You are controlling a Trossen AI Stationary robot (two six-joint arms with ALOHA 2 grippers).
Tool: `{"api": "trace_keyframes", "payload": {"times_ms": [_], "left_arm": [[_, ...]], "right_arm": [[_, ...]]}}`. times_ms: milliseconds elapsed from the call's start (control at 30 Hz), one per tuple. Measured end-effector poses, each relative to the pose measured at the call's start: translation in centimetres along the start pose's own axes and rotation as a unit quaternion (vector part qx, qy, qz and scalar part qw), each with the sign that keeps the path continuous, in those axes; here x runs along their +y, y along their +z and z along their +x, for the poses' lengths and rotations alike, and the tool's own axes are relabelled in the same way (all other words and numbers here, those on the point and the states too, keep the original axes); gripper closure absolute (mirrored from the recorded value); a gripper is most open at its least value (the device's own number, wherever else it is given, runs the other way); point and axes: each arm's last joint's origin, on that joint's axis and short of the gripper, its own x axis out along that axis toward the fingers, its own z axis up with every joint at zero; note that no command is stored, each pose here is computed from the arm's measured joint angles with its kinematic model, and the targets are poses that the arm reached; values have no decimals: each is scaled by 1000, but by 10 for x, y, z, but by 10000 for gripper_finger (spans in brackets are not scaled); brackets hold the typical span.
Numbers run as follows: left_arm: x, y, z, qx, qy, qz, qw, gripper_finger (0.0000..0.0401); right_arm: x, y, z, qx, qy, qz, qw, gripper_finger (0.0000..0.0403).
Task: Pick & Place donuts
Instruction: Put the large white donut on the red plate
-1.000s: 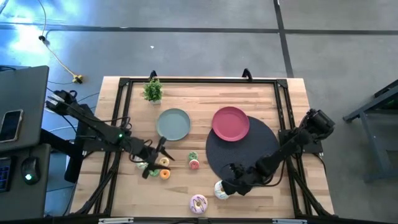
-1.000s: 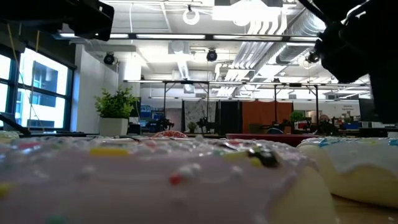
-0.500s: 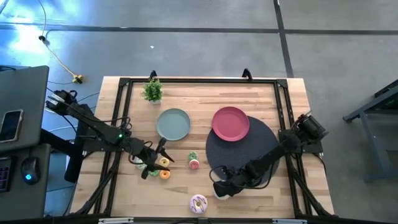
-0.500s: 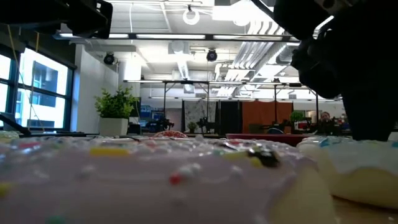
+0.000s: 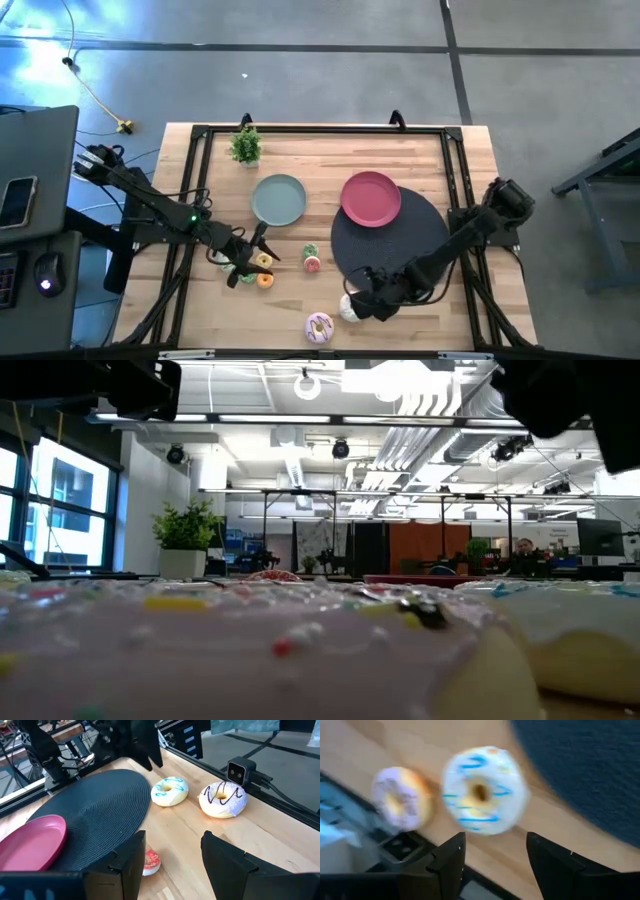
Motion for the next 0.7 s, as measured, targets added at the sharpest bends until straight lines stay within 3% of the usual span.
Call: {"api": "trace_keyframes", "payload": {"times_ms": [367,567,700], "left_arm": [[0,0,0,1,1,0,1000,217],[0,0,0,1,1,0,1000,217],[0,0,0,1,1,0,1000,217]], "right_arm": [[3,13,32,-5,-2,5,1000,201],[-4,18,32,-17,-42,6,999,201],[-1,16,31,4,-33,-1,999,205]]}}
